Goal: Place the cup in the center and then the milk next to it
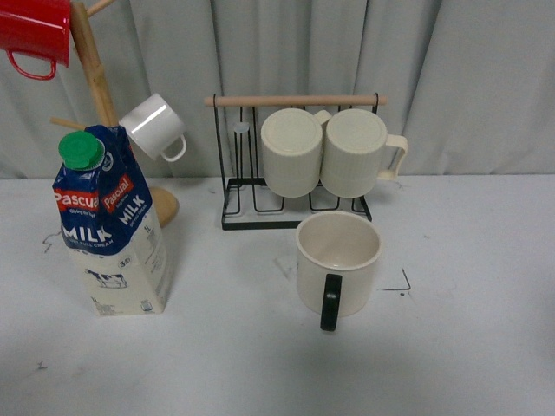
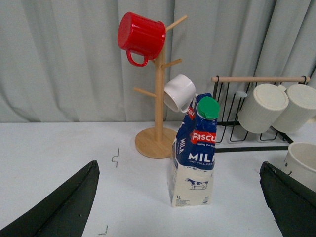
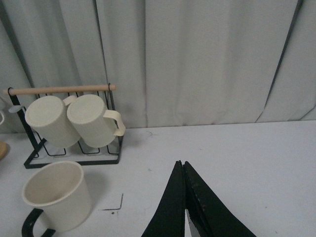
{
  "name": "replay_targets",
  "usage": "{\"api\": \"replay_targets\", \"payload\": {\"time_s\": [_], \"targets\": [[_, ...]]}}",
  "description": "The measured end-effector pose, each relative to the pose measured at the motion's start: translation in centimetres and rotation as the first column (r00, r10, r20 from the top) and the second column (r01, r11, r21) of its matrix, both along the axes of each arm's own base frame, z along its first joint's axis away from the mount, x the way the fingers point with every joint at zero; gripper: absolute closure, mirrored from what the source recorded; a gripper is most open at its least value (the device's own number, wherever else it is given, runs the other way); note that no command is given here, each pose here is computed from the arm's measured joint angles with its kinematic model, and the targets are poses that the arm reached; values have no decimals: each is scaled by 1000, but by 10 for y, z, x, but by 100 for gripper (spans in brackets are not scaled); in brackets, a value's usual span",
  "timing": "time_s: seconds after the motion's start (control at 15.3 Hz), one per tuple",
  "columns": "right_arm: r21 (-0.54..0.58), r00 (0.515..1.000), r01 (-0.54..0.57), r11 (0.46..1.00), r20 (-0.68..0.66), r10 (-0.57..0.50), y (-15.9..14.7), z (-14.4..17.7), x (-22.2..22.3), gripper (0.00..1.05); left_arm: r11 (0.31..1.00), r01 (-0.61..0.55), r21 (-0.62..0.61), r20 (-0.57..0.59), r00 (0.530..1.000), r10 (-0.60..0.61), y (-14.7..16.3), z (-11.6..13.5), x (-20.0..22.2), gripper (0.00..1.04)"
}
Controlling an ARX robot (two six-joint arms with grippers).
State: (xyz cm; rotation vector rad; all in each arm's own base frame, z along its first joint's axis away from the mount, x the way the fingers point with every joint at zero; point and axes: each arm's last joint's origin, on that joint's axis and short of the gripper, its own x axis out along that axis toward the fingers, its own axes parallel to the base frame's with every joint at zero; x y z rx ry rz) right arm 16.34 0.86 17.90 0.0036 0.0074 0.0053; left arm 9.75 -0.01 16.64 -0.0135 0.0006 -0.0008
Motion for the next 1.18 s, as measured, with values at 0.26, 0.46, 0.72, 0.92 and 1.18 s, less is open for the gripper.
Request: {"api": "replay_targets", "payload": {"time_s": [0.26, 0.46, 0.72, 0.92, 1.18], "targets": [[-1, 1000, 7, 1000, 29, -7, -9, -9, -17, 103, 1000, 0, 0, 0, 1000, 0, 0, 0, 0, 7], [-1, 1000, 7, 1000, 8, -7, -9, -12, -27, 103, 1000, 0, 0, 0, 1000, 0, 0, 0, 0, 7], [-1, 1000, 7, 1000, 13, -7, -9, -10, -37, 103, 1000, 0, 0, 0, 1000, 0, 0, 0, 0, 7], [-1, 1000, 7, 1000, 17, -7, -9, -9, -44, 103, 1000, 0, 0, 0, 1000, 0, 0, 0, 0, 7], [-1, 1000, 7, 1000, 21, -7, -9, -8, -50, 103, 1000, 0, 0, 0, 1000, 0, 0, 0, 0, 7]]}}
